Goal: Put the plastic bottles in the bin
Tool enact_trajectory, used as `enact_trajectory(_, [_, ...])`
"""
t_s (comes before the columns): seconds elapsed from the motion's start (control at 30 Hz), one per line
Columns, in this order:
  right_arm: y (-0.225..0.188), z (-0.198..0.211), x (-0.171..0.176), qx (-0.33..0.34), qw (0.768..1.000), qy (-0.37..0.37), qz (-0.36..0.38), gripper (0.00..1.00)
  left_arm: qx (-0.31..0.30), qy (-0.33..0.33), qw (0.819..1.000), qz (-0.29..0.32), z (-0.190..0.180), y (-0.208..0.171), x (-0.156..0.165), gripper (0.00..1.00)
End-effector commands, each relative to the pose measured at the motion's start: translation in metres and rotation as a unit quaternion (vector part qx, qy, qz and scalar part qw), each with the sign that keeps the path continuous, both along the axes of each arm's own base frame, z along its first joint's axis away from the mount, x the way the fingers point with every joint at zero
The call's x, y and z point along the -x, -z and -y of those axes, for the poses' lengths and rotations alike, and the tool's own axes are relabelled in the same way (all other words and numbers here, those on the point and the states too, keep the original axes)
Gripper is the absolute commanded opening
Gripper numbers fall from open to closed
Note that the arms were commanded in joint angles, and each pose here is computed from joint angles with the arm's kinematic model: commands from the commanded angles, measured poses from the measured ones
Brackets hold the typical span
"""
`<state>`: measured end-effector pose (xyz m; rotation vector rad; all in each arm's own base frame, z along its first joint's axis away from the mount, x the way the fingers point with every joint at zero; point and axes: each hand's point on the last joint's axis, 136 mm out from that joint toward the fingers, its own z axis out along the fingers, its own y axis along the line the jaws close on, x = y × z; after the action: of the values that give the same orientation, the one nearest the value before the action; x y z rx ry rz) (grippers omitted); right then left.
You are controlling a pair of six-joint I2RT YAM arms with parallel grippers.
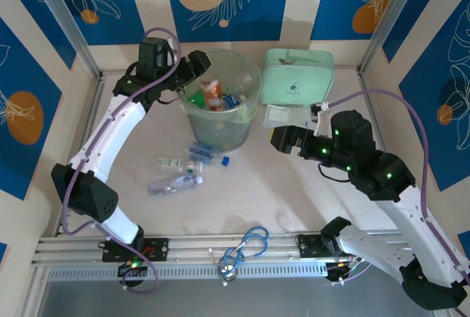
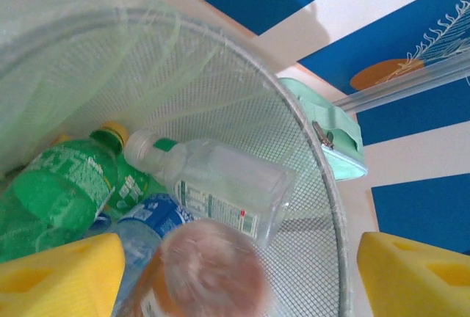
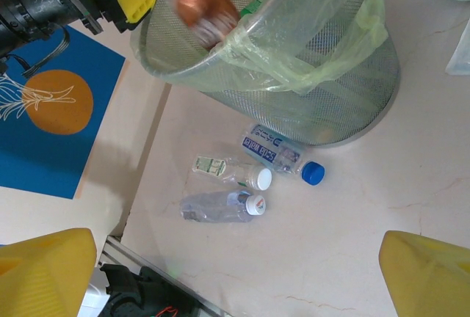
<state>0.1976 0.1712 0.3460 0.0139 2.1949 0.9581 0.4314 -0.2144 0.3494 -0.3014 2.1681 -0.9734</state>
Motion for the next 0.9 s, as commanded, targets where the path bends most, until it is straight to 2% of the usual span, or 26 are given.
enact_trajectory(0.0, [-0.003,-0.002,-0.002,-0.006,1.000,-0.001,0.003,0.99,-0.012,0.010,1.000,-0.001,-0.001,-0.009,0.014,0.86])
enact_trajectory(0.1, [-0.004,-0.006,-0.004,-0.006,1.000,-0.008,0.002,0.99,-0.045,-0.012,0.999,0.008,-0.018,-0.016,0.022,0.87])
enact_trajectory(0.23, [-0.002,-0.010,-0.002,0.001,1.000,-0.017,0.003,1.00,-0.097,-0.077,0.992,0.033,-0.063,-0.034,0.047,0.89])
enact_trajectory(0.3, [0.001,-0.012,0.000,0.003,1.000,-0.022,0.003,1.00,-0.118,-0.115,0.986,0.029,-0.090,-0.032,0.062,0.90])
enact_trajectory(0.4, [0.007,-0.020,0.001,0.003,0.999,-0.037,0.002,1.00,-0.125,-0.158,0.979,-0.006,-0.124,-0.006,0.090,0.90])
enact_trajectory(0.53, [0.021,-0.036,0.004,0.015,0.998,-0.060,-0.006,0.99,-0.115,-0.182,0.972,-0.090,-0.149,0.062,0.125,0.88])
enact_trajectory(0.7, [0.033,-0.055,0.008,0.042,0.996,-0.084,-0.009,0.99,-0.078,-0.190,0.961,-0.186,-0.151,0.142,0.153,0.84])
enact_trajectory(0.87, [0.043,-0.068,0.013,0.054,0.994,-0.098,-0.016,0.99,-0.051,-0.207,0.947,-0.240,-0.148,0.186,0.154,0.86])
